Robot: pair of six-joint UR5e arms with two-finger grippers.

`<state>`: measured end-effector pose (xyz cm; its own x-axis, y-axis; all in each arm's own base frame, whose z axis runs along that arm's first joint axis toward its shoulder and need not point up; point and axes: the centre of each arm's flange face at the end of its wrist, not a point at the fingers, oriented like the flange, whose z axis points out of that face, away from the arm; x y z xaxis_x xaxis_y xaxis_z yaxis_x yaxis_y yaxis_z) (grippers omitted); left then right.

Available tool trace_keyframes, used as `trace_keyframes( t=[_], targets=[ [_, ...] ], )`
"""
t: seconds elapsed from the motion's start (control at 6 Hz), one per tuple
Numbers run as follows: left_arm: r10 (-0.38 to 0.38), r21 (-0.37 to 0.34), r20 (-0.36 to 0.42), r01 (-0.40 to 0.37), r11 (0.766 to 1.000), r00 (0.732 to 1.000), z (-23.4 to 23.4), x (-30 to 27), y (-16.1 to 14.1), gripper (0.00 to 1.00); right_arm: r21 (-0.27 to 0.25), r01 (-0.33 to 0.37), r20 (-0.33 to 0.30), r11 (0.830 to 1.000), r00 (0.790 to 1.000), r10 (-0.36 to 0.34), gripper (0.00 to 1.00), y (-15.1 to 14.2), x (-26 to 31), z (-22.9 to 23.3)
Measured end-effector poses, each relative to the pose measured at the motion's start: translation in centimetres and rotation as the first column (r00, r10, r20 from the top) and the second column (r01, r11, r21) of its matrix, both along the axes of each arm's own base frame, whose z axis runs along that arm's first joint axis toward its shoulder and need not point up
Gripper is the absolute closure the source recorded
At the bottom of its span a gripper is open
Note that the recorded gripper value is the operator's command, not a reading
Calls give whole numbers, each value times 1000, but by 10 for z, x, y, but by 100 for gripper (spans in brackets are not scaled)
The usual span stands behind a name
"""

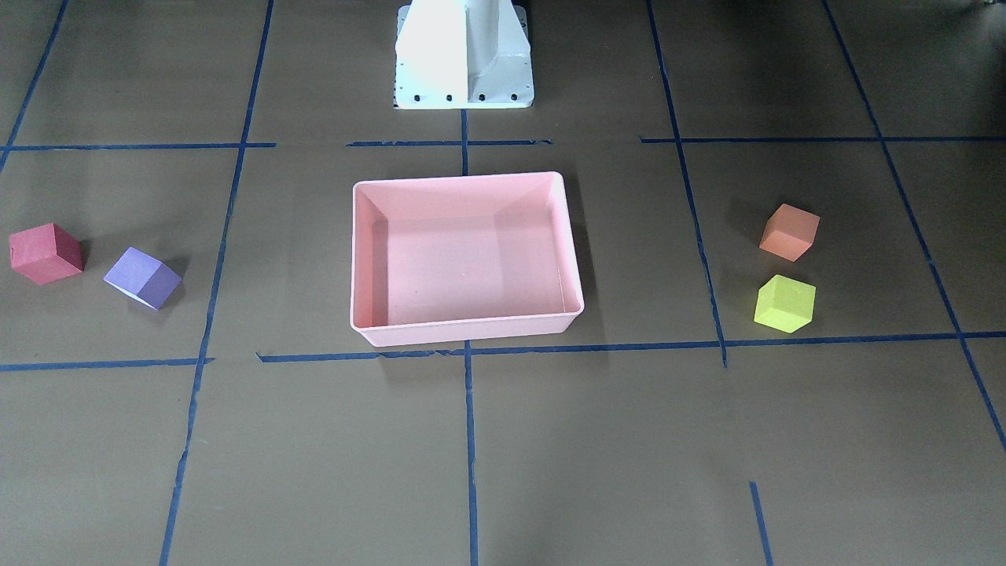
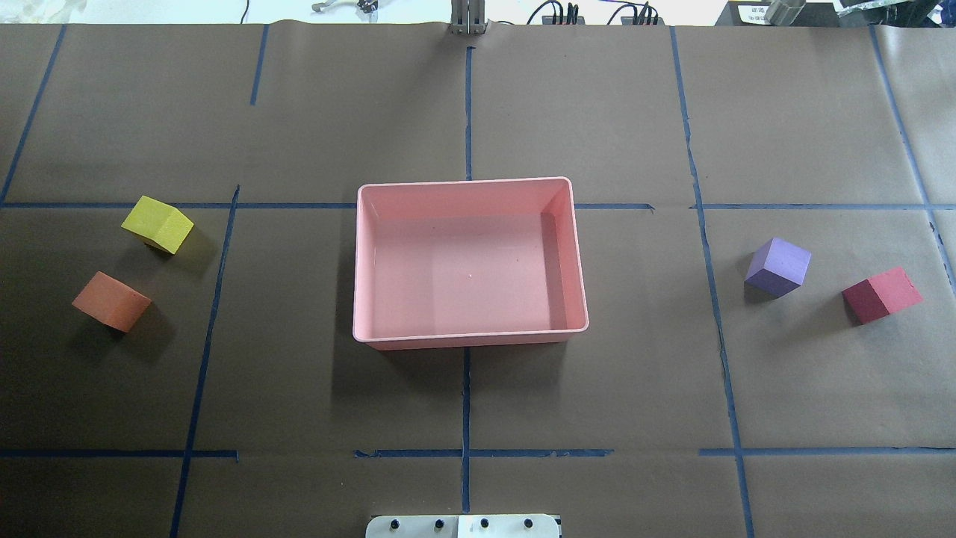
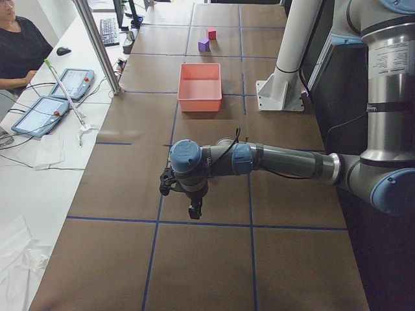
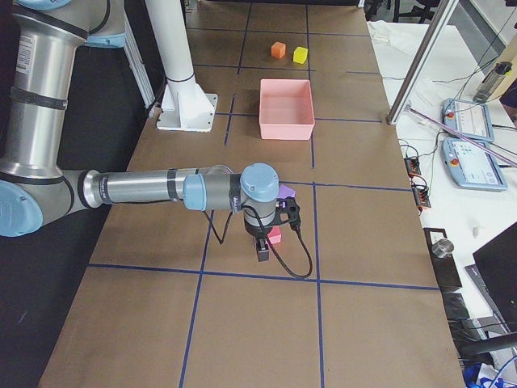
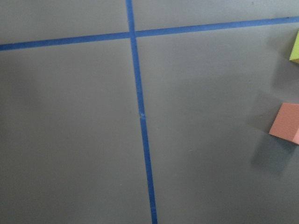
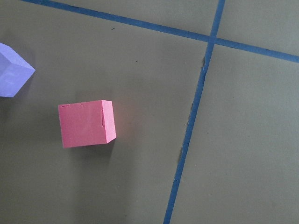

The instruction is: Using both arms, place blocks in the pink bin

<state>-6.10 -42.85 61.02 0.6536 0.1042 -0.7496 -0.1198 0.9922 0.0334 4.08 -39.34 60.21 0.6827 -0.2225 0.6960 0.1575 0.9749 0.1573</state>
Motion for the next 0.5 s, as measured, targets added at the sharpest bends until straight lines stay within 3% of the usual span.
trace_keyframes(
  t=[0.33,0.5],
  targets=[
    [-5,2,-16,5,1000,1000,-3,0,4,0,18,2,3,1000,1000,-2,0,-2,-2,-2],
    [-9,2,-37,9,1000,999,-5,1,6,0,60,28,7,998,1000,-28,0,-5,-14,-6]
  ],
)
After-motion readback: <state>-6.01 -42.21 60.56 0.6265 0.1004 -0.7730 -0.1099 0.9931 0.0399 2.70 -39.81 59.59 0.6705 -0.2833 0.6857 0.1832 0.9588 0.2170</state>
